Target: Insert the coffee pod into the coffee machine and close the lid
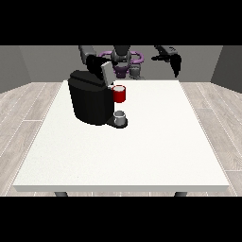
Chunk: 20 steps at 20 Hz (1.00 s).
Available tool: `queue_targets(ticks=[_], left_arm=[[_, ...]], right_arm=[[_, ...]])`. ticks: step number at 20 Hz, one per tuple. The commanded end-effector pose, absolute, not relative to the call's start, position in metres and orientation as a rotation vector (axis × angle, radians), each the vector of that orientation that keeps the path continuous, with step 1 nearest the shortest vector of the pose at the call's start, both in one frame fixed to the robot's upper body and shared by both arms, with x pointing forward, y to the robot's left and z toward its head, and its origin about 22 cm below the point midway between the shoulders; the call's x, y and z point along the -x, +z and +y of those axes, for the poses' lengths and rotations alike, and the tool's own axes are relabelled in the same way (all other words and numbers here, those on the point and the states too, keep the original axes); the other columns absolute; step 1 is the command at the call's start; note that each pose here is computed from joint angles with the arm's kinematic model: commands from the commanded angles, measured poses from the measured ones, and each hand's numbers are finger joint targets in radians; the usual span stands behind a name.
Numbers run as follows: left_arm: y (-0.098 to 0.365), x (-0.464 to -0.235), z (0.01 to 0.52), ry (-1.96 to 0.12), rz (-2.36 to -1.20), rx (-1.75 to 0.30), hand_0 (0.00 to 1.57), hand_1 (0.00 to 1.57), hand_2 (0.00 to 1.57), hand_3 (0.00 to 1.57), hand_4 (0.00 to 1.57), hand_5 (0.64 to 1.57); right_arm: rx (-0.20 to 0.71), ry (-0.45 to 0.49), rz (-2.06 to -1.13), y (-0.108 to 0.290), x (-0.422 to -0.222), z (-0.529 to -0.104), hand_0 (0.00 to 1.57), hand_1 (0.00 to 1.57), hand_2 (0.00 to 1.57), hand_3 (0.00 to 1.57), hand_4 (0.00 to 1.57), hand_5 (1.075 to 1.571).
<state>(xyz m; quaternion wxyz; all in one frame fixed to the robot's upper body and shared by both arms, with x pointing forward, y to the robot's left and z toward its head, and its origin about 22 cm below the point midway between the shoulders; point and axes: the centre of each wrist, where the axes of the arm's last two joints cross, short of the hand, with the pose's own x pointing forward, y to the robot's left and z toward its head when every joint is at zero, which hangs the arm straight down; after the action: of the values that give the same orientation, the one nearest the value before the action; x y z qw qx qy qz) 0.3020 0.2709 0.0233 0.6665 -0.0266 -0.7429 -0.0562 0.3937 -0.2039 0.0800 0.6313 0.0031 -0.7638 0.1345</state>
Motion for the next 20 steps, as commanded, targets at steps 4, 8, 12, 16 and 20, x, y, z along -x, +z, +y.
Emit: queue_targets(ticks=[4,8,12,16,20], left_arm=[[0.016,-0.302,0.278,-0.098,-1.658,0.037,0.00,0.00,0.00,0.00,0.16,1.571],[0.023,-0.306,0.281,-0.095,-1.666,0.040,0.00,0.00,0.00,0.00,0.16,1.571],[0.015,-0.312,0.272,-0.101,-1.712,0.024,0.00,0.00,0.00,0.00,0.17,1.571],[0.019,-0.300,0.262,-0.160,-1.670,0.074,0.00,0.00,0.00,0.00,0.00,1.571],[0.015,-0.300,0.259,-0.123,-1.691,0.054,0.00,0.00,0.00,0.00,0.20,1.571]], right_arm=[[-0.007,0.425,-1.736,0.100,-0.402,-0.173,0.00,0.00,0.00,0.00,0.00,1.571],[0.007,0.470,-1.781,0.101,-0.403,-0.164,0.00,0.00,0.00,0.00,0.12,1.571],[0.009,0.510,-1.812,0.125,-0.410,-0.149,0.00,0.00,0.00,0.00,0.11,1.571],[-0.037,0.436,-1.757,0.103,-0.406,-0.146,0.00,0.00,0.00,0.00,0.12,1.571],[-0.141,0.500,-1.795,0.100,-0.399,-0.135,0.00,0.00,0.00,0.00,0.13,1.571]])
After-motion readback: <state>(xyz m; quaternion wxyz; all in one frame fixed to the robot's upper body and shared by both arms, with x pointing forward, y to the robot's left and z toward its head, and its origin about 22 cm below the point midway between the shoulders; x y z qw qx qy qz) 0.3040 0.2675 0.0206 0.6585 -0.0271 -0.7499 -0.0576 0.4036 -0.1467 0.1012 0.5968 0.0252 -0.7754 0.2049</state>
